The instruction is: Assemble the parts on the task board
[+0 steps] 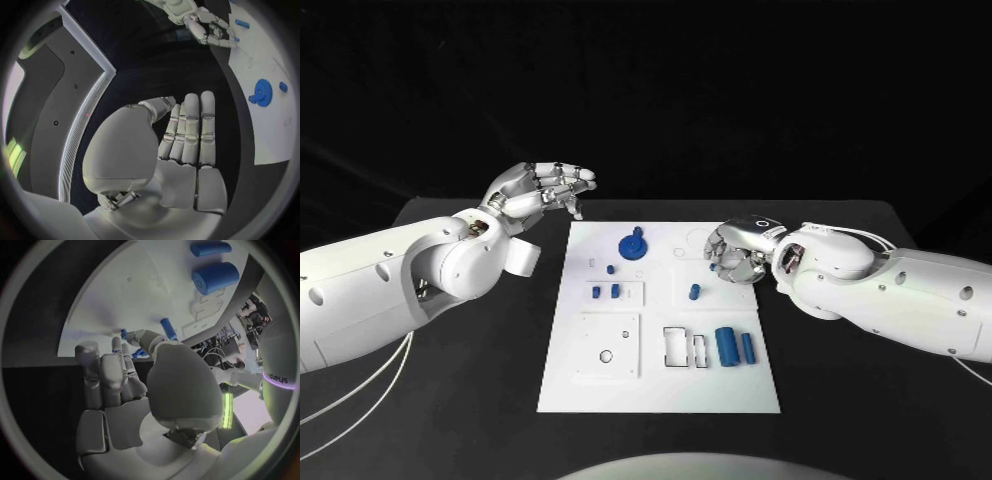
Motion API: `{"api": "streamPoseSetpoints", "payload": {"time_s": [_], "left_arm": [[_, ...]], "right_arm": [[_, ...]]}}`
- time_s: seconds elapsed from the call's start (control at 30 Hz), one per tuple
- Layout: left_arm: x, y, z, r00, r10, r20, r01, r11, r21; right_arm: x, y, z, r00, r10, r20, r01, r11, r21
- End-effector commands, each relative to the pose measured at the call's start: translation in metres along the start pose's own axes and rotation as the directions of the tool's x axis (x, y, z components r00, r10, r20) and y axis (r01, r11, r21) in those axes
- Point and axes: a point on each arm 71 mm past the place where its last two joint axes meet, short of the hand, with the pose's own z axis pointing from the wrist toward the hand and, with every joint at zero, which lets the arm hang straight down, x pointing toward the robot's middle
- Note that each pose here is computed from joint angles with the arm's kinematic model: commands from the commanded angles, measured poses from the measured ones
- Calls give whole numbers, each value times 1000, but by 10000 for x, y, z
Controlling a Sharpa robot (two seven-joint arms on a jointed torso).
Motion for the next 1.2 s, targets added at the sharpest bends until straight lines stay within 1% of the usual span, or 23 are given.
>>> {"api": "streamPoseSetpoints", "payload": {"time_s": [0.03, 0.27, 0.6, 0.83, 1.2], "left_arm": [[-18, -23, 0, 998, -50, 30, 49, 998, 30], [-33, -22, -4, 998, -46, 33, 45, 999, 28], [-36, -14, -3, 999, -36, 23, 35, 999, 18], [-39, -11, -6, 999, -27, 21, 27, 1000, 14], [-38, -11, -9, 1000, -20, 15, 19, 1000, 11]], "right_arm": [[46, -6, 11, 998, -54, -31, 55, 998, 23], [69, 5, 21, 997, -60, -38, 61, 998, 28], [92, 41, 46, 997, -66, -28, 67, 997, 30], [147, 49, 57, 993, -106, -52, 109, 993, 48], [185, 62, 51, 991, -121, -61, 124, 991, 54]]}}
